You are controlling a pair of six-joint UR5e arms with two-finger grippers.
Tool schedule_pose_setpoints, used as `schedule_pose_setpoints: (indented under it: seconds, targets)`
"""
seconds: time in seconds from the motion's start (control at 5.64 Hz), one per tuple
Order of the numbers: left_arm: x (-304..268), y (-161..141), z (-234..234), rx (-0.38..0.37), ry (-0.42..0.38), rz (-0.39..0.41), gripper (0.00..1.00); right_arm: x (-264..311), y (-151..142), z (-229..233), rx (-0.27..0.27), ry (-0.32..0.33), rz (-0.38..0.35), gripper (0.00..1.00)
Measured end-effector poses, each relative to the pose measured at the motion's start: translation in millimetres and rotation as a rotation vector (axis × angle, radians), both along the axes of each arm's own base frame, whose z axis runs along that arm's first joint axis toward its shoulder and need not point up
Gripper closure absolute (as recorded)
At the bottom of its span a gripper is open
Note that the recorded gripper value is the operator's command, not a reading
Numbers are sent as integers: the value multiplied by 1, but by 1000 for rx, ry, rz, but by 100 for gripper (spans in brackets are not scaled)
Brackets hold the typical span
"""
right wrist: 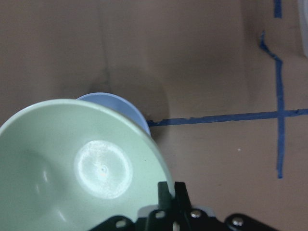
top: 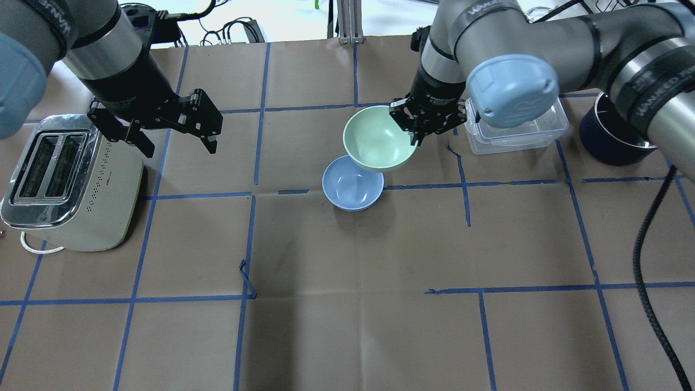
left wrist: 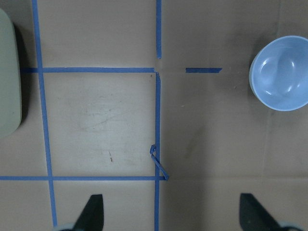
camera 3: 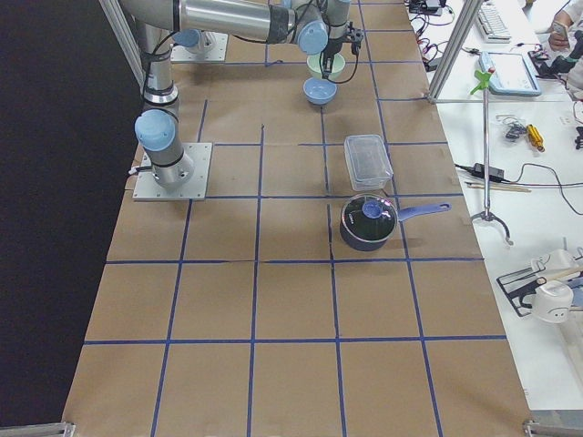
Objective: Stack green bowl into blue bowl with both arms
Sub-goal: 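Move the green bowl over the blue bowl and lower it in with right gripper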
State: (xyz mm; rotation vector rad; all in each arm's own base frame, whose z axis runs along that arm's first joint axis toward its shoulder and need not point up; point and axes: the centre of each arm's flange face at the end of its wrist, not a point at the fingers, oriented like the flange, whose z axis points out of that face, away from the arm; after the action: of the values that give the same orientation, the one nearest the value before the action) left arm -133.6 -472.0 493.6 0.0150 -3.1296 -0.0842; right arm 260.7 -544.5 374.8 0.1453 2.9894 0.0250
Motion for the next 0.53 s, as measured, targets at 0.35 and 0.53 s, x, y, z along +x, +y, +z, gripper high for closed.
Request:
schedule_pose_setpoints:
  seconds: [0.35, 0.53]
  targets:
    - [-1, 0, -3, 2, 2, -7, 2, 29, 2, -20, 4, -19, -17, 97]
    - [-1, 0, -4, 3, 1, -8, 2, 32, -1, -44, 2, -18, -13, 97]
